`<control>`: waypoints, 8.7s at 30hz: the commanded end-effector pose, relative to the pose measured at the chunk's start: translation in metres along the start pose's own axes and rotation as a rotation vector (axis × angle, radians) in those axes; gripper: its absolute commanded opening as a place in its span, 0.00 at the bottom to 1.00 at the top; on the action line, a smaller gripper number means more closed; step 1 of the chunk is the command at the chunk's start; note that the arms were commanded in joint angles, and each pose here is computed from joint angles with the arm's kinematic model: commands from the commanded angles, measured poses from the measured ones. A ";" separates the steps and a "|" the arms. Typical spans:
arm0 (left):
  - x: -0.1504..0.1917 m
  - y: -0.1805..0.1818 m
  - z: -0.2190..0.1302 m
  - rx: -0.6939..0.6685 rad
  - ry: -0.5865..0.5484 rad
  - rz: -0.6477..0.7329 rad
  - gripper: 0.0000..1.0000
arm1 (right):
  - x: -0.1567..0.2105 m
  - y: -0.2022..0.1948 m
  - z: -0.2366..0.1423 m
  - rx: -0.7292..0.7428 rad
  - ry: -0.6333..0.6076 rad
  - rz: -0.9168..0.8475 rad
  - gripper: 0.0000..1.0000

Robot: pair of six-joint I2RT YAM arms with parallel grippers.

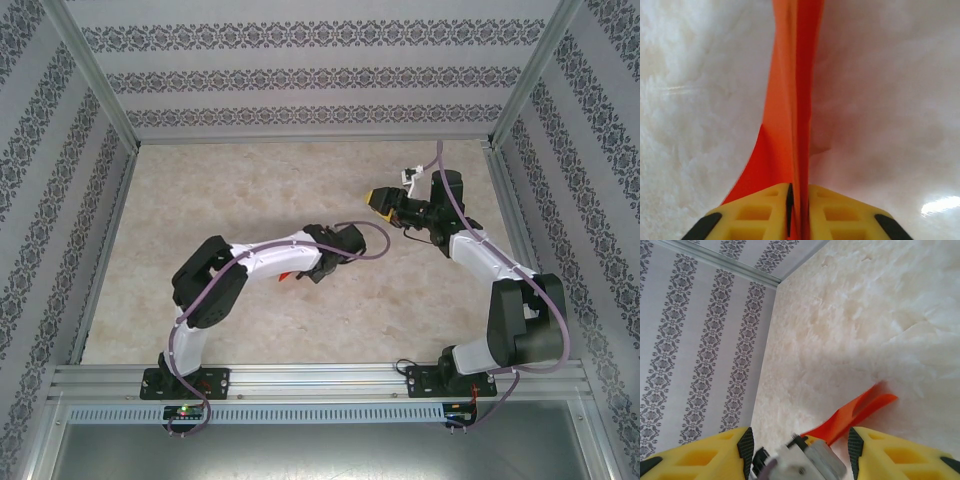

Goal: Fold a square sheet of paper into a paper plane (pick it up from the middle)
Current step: Turn over the paper at the center of the table, then fold the wing for the fifth time at the center of the table.

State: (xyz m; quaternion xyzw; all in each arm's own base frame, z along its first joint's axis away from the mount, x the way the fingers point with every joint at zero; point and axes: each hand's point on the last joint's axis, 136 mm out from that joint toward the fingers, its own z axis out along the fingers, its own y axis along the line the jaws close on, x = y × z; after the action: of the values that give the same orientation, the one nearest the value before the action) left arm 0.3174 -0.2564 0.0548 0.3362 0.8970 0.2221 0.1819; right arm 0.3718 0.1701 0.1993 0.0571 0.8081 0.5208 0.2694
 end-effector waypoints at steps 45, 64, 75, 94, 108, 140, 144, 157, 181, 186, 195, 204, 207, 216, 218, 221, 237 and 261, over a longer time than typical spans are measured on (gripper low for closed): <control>0.048 0.088 -0.023 0.804 -0.145 -0.857 0.40 | 0.157 0.021 0.114 0.054 0.450 -0.082 0.25; 0.051 0.073 -0.011 0.914 -0.120 -0.901 0.44 | 0.206 -0.057 0.126 0.347 0.619 -0.127 0.12; 0.040 0.057 -0.006 0.995 -0.100 -0.905 0.44 | 0.212 -0.082 0.122 0.359 0.626 -0.117 0.08; 0.006 0.015 0.006 1.048 -0.082 -0.849 0.41 | 0.215 -0.097 0.114 0.309 0.609 -0.099 0.04; -0.005 0.006 0.018 1.028 -0.067 -0.817 0.39 | 0.209 -0.101 0.106 0.308 0.587 -0.098 0.03; -0.009 -0.002 0.033 0.994 -0.035 -0.730 0.34 | 0.204 -0.101 0.104 0.312 0.583 -0.092 0.02; -0.014 -0.005 0.027 1.038 -0.054 -0.730 0.34 | 0.203 -0.102 0.103 0.318 0.582 -0.093 0.02; -0.017 -0.001 0.005 1.089 -0.100 -0.717 0.23 | 0.200 -0.100 0.103 0.327 0.580 -0.100 0.02; -0.005 -0.019 0.000 1.065 -0.080 -0.619 0.10 | 0.192 -0.095 0.099 0.343 0.560 -0.117 0.02; -0.007 -0.017 -0.002 1.053 -0.090 -0.605 0.10 | 0.192 -0.096 0.098 0.349 0.561 -0.119 0.02; -0.017 -0.022 -0.014 1.109 -0.121 -0.610 0.10 | 0.190 -0.096 0.097 0.353 0.548 -0.121 0.02; -0.040 -0.025 -0.022 1.213 -0.153 -0.698 0.10 | 0.189 -0.098 0.093 0.358 0.523 -0.123 0.02; -0.038 -0.026 -0.016 1.198 -0.137 -0.706 0.10 | 0.187 -0.096 0.092 0.354 0.507 -0.123 0.02; -0.024 -0.032 -0.003 1.152 -0.094 -0.691 0.09 | 0.178 -0.086 0.088 0.354 0.452 -0.133 0.07; -0.024 -0.031 -0.002 1.146 -0.094 -0.692 0.09 | 0.176 -0.083 0.086 0.357 0.440 -0.139 0.07; -0.023 -0.031 0.000 1.135 -0.092 -0.691 0.09 | 0.174 -0.080 0.083 0.364 0.422 -0.136 0.08; -0.019 -0.032 0.005 1.113 -0.090 -0.702 0.09 | 0.188 -0.099 0.079 0.439 0.418 -0.063 0.08; -0.024 -0.054 -0.011 1.111 -0.090 -0.654 0.10 | 0.186 -0.115 0.076 0.472 0.406 -0.051 0.05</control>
State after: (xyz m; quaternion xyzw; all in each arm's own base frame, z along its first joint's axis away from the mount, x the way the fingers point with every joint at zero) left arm 0.3021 -0.3006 0.0359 0.0897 0.9296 -0.3491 0.0769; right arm 0.2728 0.2597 0.0165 -0.0170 0.9392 0.3304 0.0920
